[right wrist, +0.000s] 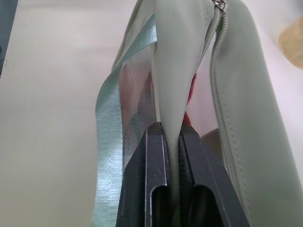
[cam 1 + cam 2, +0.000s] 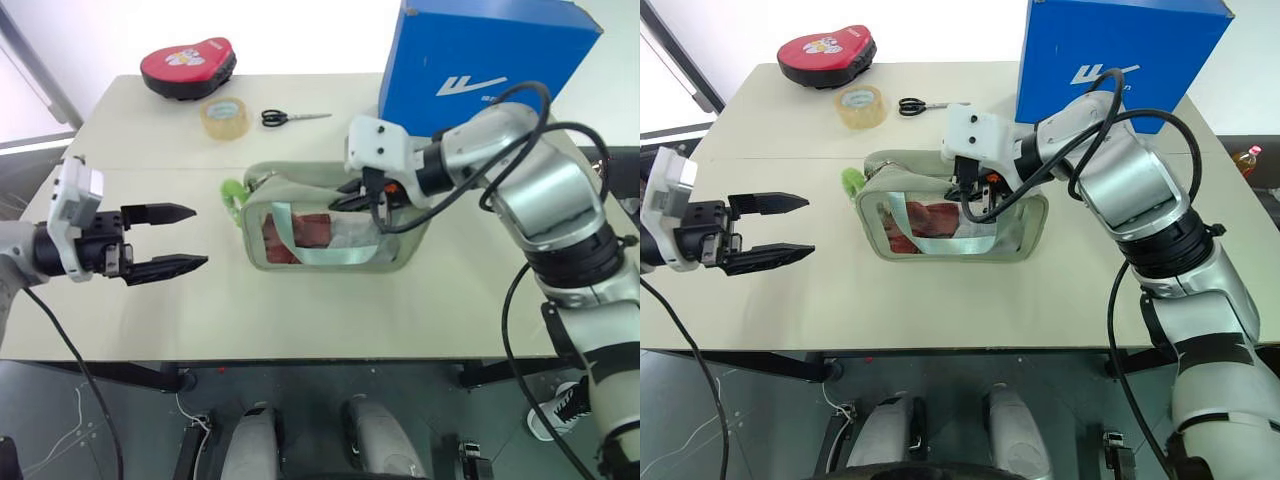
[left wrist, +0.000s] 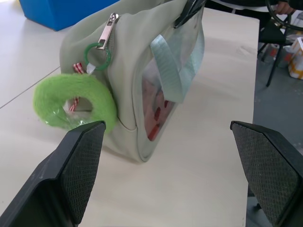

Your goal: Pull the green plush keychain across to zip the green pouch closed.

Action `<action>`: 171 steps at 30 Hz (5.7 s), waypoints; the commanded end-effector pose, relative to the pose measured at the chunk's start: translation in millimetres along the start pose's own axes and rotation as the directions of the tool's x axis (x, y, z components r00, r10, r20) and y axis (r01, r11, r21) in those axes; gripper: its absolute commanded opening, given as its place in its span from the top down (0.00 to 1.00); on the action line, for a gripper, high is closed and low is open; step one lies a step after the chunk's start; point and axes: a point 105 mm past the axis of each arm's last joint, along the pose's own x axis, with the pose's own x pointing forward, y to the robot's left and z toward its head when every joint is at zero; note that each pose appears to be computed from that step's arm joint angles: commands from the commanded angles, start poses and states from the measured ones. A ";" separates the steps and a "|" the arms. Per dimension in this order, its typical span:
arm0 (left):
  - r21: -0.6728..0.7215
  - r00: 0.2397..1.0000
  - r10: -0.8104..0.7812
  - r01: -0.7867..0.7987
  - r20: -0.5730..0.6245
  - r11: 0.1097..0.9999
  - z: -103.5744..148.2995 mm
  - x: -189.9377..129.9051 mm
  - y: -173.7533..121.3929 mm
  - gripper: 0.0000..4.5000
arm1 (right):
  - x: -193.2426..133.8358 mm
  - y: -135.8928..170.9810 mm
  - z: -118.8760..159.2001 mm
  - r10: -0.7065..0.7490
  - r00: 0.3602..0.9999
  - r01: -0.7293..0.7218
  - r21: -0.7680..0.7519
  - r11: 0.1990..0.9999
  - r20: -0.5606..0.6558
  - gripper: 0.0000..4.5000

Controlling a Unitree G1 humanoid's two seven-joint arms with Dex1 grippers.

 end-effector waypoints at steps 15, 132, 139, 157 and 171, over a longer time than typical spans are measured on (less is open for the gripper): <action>0.037 1.000 -0.023 0.022 0.016 0.999 7.1 1.6 -0.8 0.00 | -6.1 12.5 16.6 -0.009 0.998 0.013 -0.061 0.998 0.064 0.99; 0.032 0.996 -0.044 0.042 0.080 0.999 44.4 49.8 64.0 0.99 | -44.1 6.6 -55.9 -0.095 0.992 0.088 0.078 0.993 0.082 1.00; 0.007 0.993 -0.108 0.108 0.056 0.994 56.7 67.9 60.9 0.99 | -41.3 6.7 -57.5 -0.096 0.992 0.089 0.081 0.993 0.085 1.00; 0.007 0.975 -0.222 0.222 -0.030 0.975 64.8 106.9 45.3 0.48 | -37.8 6.5 -59.1 -0.094 0.992 0.086 0.089 0.992 0.084 1.00; 0.093 0.990 -0.113 0.121 -0.087 0.988 68.8 80.8 66.9 0.01 | -34.7 4.5 -58.8 -0.096 0.992 0.088 0.092 0.992 0.084 1.00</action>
